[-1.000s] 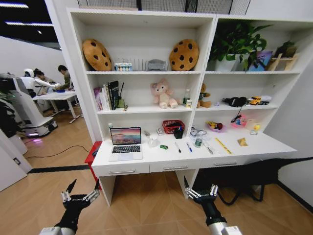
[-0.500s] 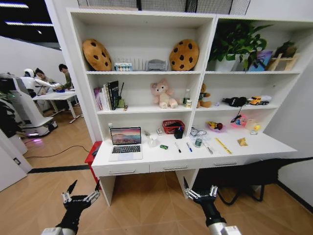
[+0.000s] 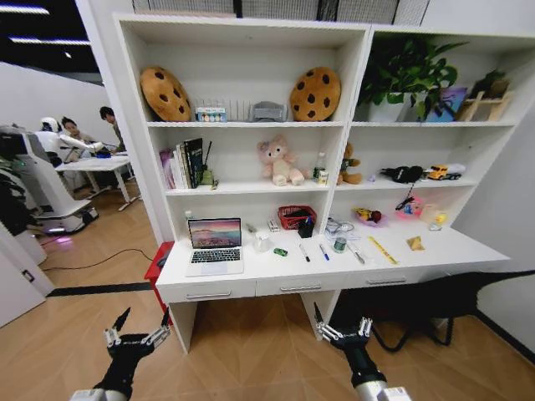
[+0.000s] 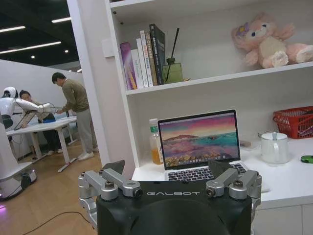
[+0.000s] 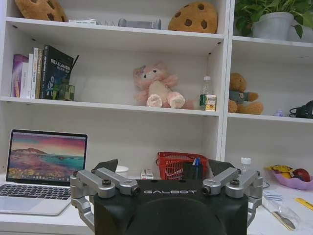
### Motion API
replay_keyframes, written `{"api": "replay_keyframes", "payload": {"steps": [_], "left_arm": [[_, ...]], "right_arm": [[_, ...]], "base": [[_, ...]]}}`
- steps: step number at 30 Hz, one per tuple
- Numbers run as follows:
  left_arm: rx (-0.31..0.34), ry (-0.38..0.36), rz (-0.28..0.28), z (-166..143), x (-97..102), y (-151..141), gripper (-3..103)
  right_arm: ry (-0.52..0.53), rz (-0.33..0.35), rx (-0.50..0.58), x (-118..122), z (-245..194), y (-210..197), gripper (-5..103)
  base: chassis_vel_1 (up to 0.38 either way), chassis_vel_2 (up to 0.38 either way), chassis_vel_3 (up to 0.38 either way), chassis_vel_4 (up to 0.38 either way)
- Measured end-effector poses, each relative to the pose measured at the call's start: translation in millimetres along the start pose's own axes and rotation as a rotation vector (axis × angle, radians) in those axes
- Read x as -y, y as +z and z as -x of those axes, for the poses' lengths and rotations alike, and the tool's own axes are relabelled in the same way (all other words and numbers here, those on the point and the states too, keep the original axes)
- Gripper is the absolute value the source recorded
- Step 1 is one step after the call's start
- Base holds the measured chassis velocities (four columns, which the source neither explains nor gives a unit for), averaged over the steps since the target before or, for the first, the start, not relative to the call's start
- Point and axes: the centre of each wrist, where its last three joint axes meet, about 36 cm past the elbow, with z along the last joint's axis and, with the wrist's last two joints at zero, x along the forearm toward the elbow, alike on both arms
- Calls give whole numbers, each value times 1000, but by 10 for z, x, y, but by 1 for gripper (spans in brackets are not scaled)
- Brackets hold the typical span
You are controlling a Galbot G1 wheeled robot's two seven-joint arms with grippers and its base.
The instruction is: Organize the objects on the table.
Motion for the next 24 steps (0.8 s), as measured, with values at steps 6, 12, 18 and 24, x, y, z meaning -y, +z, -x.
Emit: {"api": "replay_keyframes", "payload": {"steps": [6,12,18,24], "left_arm": [[-2,1,0,1,0,8,97],[-6,4,-1,1,5,27,97],[-9,2,3,2,3,37,97],[-8,-21,31,4,-69,-31,98]], "right_arm": [[-6,-1,5,2,-6,-5,100],[-14,0,21,1,-4,-20,100],[-17,0,27,-4,1,-19,100],[-10,-50,62,40,-30,-81,100]], "base": [[-202,194,207,-196],[-254,250,261,-267],[-308,314,330,-327],[-347,366,349,-354]]}}
